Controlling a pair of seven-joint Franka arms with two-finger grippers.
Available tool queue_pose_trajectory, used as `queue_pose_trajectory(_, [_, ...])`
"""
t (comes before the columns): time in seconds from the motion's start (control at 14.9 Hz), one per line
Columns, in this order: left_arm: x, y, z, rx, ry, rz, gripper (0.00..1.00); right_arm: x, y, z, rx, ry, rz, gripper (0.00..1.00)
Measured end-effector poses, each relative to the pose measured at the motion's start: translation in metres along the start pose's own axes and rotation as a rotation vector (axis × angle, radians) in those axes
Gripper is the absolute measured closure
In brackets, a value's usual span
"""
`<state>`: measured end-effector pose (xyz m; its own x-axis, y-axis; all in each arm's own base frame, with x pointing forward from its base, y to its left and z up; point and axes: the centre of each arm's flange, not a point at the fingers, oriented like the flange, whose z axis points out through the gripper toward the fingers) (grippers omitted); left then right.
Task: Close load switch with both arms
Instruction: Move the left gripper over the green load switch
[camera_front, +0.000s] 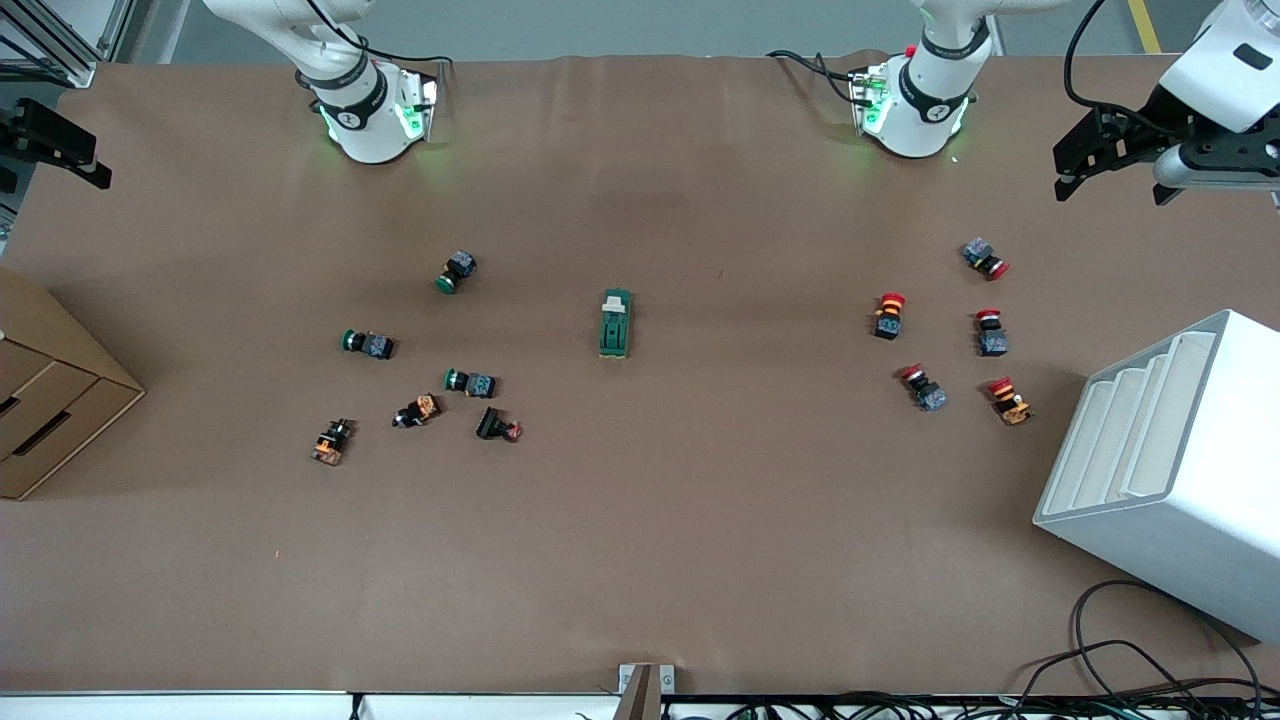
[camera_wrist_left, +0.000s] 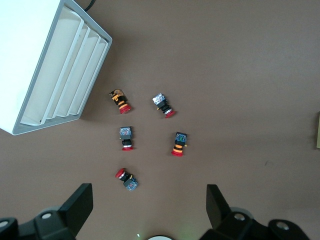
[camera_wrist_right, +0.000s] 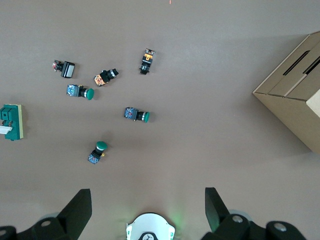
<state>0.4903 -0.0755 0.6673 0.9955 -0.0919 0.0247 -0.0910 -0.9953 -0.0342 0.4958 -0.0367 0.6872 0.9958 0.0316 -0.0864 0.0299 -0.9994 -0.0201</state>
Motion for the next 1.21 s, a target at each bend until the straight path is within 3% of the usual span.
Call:
queue_pose_trajectory(0.67, [0.019,0.003,0.007,-0.007,-0.011,0.009,0.00,0.000,0.000,0.000,0.000,-0.003,0.000,0.00])
queue_pose_trajectory(1.21, [0.048,0.106,0.041,-0.031,0.013,0.121,0.00,0.000,0.000,0.000,0.000,-0.003,0.000,0.00])
